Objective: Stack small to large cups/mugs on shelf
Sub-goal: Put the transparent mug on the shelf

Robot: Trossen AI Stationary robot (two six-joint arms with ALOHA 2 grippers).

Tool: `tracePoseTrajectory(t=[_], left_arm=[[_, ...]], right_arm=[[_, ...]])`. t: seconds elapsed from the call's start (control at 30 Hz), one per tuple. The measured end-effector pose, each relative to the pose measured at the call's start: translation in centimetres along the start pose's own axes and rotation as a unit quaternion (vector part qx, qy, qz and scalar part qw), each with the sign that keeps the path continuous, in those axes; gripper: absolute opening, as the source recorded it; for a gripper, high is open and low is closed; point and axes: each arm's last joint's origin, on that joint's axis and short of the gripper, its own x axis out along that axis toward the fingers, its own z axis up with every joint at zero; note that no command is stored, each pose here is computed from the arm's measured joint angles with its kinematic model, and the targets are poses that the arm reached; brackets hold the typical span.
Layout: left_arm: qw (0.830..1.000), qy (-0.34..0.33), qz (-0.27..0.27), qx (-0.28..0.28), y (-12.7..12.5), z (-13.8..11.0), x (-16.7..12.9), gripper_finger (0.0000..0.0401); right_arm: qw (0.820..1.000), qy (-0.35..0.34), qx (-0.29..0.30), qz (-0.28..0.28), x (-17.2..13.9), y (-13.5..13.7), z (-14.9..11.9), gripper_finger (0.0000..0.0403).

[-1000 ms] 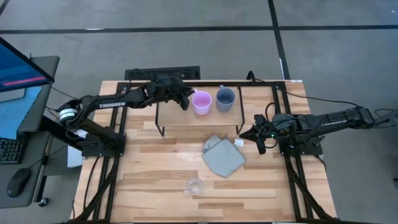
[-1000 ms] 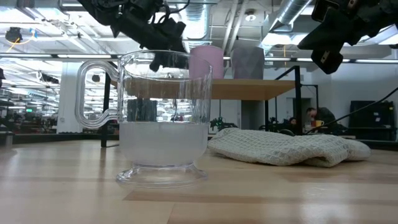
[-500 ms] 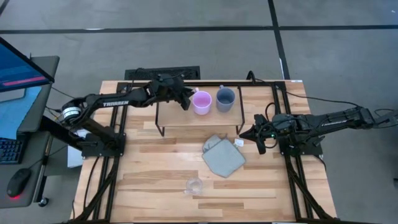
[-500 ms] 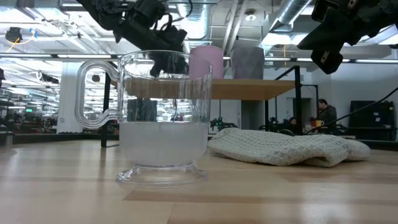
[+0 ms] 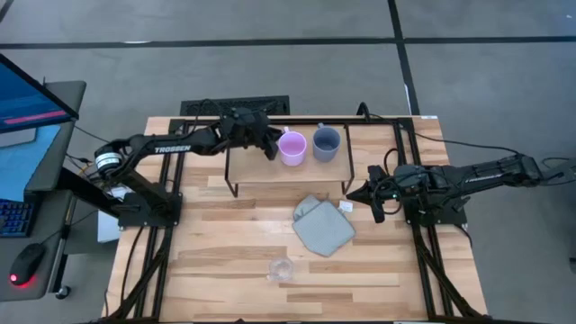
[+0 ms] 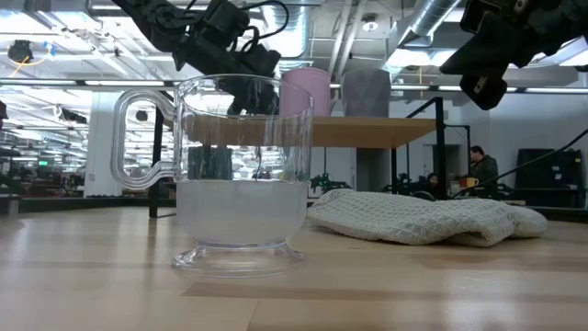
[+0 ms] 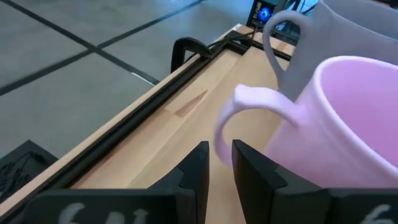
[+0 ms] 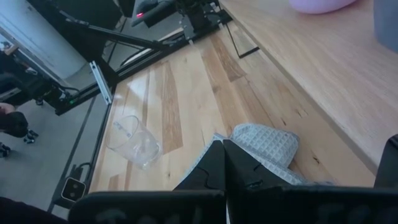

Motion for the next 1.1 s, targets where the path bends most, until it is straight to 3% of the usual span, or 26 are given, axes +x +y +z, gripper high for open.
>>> tracePoseTrajectory(t=[0.33, 0.7, 1.1], left_arm=[[0.997, 0.070, 0.034, 0.001, 0.9, -0.2, -2.4, 0.0059], [0.999, -0.019, 0.021, 0.031, -0.1, 3.2, -9.0, 0.0059], [0.999, 0.022, -0.007, 0.048, -1.8, 2.5, -11.8, 0.0059]], right_arm=[[1.000, 0.001, -0.003, -0.001, 0.0, 0.0, 0.0, 0.0010], [1.000, -0.013, -0.003, -0.028, 0.0, -0.2, 0.1, 0.0010], [0.995, -0.098, 0.034, -0.007, -0.2, 0.4, 1.6, 0.0010]])
